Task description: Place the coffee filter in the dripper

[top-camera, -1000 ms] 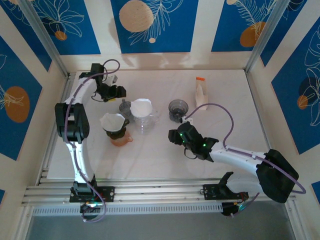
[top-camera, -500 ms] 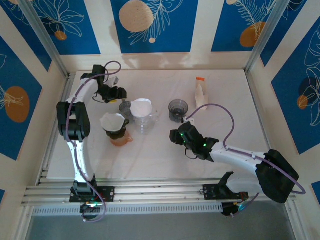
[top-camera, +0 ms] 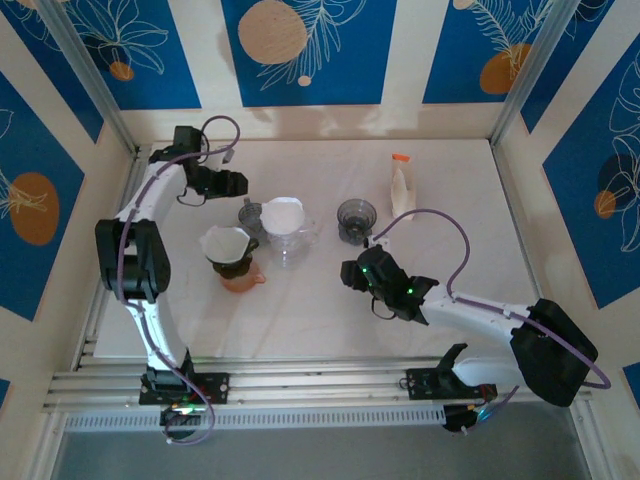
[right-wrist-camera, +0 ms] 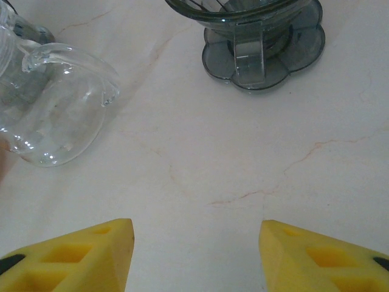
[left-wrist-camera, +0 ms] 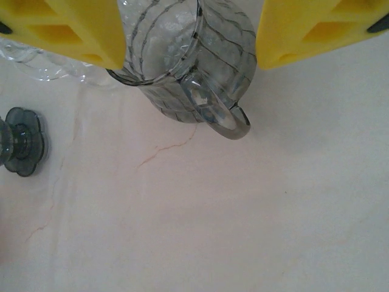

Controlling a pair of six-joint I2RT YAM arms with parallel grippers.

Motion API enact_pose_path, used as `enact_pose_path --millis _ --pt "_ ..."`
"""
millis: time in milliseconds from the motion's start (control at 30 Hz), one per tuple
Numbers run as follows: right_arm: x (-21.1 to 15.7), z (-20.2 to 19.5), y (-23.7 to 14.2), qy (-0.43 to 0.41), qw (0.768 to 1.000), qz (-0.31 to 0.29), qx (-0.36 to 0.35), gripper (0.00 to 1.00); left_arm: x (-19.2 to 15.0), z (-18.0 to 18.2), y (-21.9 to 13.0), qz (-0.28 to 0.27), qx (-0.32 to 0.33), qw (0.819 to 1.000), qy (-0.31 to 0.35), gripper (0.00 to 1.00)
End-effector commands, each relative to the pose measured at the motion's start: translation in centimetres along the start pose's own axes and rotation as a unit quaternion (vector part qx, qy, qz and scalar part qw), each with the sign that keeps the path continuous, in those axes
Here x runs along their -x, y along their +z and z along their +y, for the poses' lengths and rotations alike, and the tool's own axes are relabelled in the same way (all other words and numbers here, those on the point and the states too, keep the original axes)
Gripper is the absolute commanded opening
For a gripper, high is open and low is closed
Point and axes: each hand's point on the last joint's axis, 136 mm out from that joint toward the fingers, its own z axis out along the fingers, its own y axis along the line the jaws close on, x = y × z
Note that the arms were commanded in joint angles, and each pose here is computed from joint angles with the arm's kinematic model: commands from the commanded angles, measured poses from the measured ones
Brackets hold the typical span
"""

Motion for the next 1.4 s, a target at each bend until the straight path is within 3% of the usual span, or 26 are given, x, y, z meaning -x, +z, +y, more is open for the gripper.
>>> enact_pose_path --millis 0,733,1100,1367 --pt "0.5 0.0 -0.3 0.018 1.0 -0.014 0.007 0.57 -0.5 0.3 -0.3 0.001 0.004 1.0 0.025 0.56" --pt "1.0 -0.5 -0.6 0.022 1.0 -0.02 0.004 0.58 -3.3 -0.9 1.9 0.051 -0.023 0.998 0.043 0.47" --pt "0.9 -0.8 -0.6 0.027 0.999 -0.022 0.004 0.57 -4.6 0.3 3.0 0.079 0.027 0.995 0.062 0.43" --pt "1.0 -0.8 -0.6 0.029 0.999 -0.022 0.003 0.57 -5.3 0.5 4.1 0.1 0.052 0.99 0.084 0.34"
